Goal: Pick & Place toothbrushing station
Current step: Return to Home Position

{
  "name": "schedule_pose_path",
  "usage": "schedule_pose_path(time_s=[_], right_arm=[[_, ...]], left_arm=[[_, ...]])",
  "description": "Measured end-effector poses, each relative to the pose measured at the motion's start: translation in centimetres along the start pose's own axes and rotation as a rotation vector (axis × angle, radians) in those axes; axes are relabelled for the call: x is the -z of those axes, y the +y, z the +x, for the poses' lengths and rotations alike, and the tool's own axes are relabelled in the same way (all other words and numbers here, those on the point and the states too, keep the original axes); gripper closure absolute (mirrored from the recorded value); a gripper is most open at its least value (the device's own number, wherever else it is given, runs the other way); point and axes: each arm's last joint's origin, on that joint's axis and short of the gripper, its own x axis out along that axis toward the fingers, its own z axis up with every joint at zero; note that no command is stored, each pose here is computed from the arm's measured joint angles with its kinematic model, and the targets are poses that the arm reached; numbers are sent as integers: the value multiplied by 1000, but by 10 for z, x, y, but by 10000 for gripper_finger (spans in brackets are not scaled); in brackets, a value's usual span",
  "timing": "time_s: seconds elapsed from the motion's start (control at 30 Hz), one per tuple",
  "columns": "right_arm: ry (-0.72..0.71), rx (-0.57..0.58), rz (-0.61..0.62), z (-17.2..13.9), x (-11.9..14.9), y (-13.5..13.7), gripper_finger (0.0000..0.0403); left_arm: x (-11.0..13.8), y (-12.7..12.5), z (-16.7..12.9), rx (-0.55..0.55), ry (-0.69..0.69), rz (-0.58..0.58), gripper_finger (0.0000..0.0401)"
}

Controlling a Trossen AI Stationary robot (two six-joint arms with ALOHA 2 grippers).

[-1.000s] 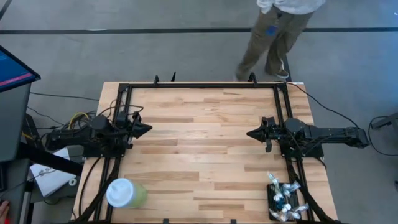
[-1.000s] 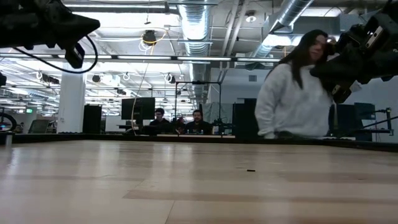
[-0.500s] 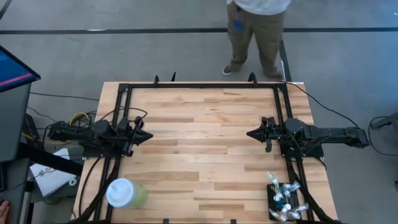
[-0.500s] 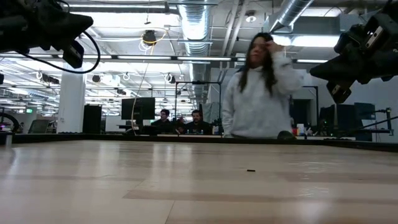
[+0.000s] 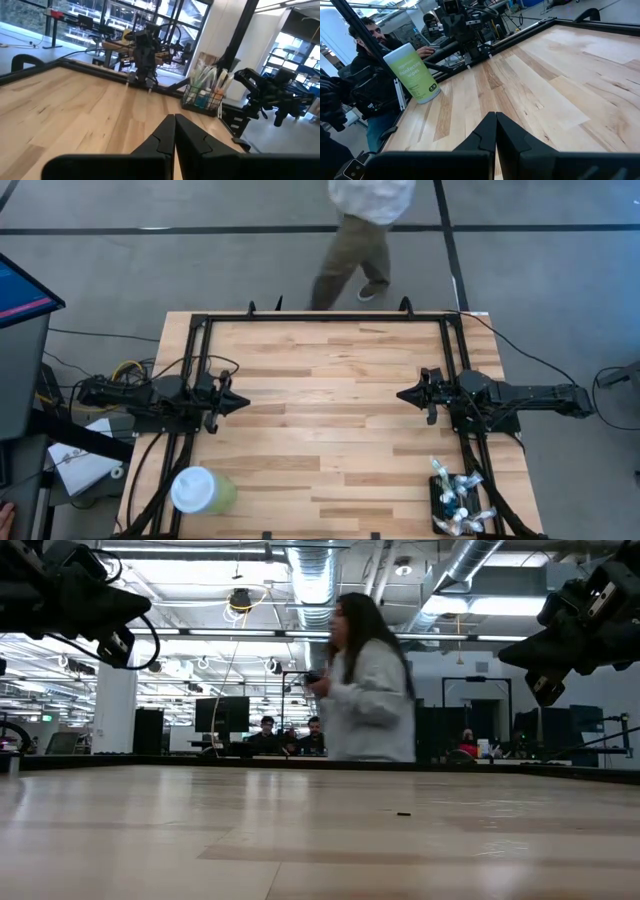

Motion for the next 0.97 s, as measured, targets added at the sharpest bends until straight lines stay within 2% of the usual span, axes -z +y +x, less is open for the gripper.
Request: schedule_pose_path(time_s=[0.97], right_arm=[[0, 0, 0, 0, 0, 0, 403]], left_arm=[[-2, -1, 1, 3, -21, -2, 394]])
